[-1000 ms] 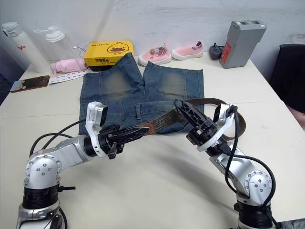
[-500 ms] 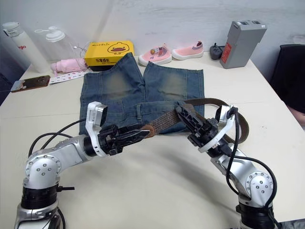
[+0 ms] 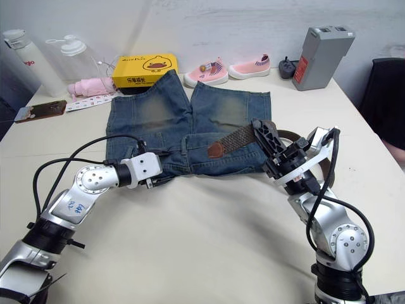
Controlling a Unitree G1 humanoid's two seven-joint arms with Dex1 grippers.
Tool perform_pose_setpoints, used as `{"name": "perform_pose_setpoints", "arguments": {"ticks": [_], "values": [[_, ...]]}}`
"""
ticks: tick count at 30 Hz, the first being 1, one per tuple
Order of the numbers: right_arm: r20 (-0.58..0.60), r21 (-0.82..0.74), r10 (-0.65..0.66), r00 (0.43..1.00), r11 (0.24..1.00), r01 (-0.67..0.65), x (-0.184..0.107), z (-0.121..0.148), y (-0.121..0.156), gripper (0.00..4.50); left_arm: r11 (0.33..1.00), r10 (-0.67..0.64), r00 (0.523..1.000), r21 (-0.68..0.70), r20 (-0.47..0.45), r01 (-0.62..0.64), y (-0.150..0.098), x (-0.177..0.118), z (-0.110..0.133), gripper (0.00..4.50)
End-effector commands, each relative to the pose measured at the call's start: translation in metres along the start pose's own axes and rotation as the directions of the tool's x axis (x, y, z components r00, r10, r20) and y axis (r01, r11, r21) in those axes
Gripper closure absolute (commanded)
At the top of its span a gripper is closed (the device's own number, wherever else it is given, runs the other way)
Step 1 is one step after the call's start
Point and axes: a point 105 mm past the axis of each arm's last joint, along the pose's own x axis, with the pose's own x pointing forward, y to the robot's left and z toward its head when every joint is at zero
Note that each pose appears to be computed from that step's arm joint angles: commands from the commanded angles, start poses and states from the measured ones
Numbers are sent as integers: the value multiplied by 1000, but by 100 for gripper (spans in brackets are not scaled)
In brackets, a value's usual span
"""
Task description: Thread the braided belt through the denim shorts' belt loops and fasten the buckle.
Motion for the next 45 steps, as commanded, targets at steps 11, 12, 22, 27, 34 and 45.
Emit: {"name": "perform_pose_setpoints", "arguments": {"ticks": [11,12,22,27,34,45], "values": [[36,-20,43,998,999,-43,-8,9,11,450,999,39,999,29,-34,-38,-4,2,-13,448],[37,-21,42,998,999,-41,-9,9,10,450,999,39,999,23,-22,-39,-5,1,-10,448],[47,-110,-37,998,993,42,-16,22,2,450,997,25,995,-74,99,-17,-53,-57,33,448],[18,-156,-112,994,981,114,-16,26,-6,450,998,-53,998,-32,-43,52,-88,-95,2,448],[-17,-194,-222,975,957,214,-20,30,-27,450,999,26,997,-45,-71,-30,-82,-98,-1,358],[-33,-186,-309,950,936,298,-18,28,-45,450,928,-126,951,-306,282,214,-53,-118,69,111]]}}
